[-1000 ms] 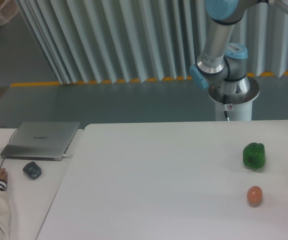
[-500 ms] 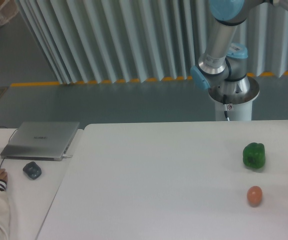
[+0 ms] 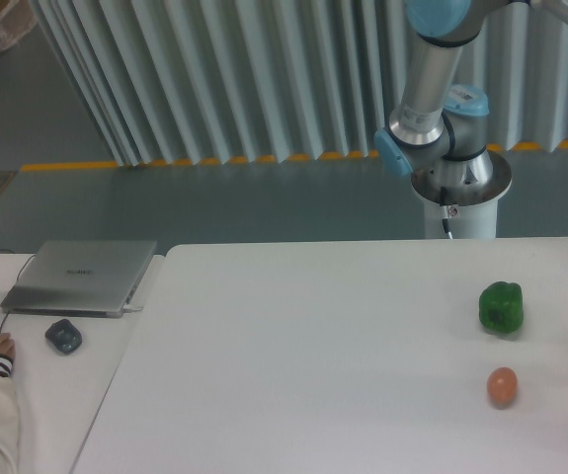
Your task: Place the triangular bread in the basket
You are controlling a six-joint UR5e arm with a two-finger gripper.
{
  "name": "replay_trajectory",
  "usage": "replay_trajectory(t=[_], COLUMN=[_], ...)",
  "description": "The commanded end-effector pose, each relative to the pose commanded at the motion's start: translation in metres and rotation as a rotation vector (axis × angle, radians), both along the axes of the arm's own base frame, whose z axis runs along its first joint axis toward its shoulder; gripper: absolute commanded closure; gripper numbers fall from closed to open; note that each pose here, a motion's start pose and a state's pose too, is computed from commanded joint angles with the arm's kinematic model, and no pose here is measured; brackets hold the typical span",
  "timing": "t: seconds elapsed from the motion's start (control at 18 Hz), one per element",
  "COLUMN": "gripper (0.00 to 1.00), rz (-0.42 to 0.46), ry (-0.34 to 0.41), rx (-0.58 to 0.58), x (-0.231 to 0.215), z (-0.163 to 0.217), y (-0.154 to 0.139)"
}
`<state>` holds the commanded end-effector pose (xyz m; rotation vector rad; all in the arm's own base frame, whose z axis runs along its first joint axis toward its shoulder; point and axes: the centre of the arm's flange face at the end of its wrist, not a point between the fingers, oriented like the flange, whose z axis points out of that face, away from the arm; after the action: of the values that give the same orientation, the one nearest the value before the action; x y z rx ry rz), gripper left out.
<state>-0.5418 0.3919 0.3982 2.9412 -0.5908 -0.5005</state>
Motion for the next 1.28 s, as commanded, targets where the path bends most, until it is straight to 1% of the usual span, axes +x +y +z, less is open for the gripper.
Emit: replay_trajectory(t=[0.06, 0.11, 0.17, 0.28, 0.33, 0.39, 0.44, 0.5, 0.61, 0.67, 0.78, 1.0, 1.11, 1.28], gripper=[0.0, 0.0, 0.0, 0.0, 0.0, 0.0, 0.0, 0.0, 0.0, 0.0, 0.0, 0.0, 0.0, 0.0], rz=[-0.009, -0.039, -0.067, -0.112, -0.149, -0.171, -0.183, -0.189, -0.158, -0.149, -0.151, -0.16, -0.165, -0.165], ry=[-0.006, -0.033, -0.039, -0.087, -0.141, -0.181, -0.224, -0.296, -0.384, -0.432, -0.487, -0.509, -0.502, -0.49], rx=[-0.008, -0.02, -0.023, -0.043, -0.072, -0.092, -0.085, -0.025, 0.073, 0.085, 0.07, 0.106, 0.115, 0.106], x=[0.006, 0.023, 0.041, 0.069, 0.093, 0.108, 0.119, 0.133, 0.142, 0.148, 0.164, 0.181, 0.191, 0.192], z=[-0.001, -0.006, 0.001, -0.001, -0.004, -0.004, -0.006, -0.004, 0.004, 0.004, 0.007, 0.019, 0.024, 0.023], y=[0.005, 0.017, 0.026, 0.041, 0.054, 0.06, 0.065, 0.07, 0.07, 0.068, 0.068, 0.064, 0.058, 0.059])
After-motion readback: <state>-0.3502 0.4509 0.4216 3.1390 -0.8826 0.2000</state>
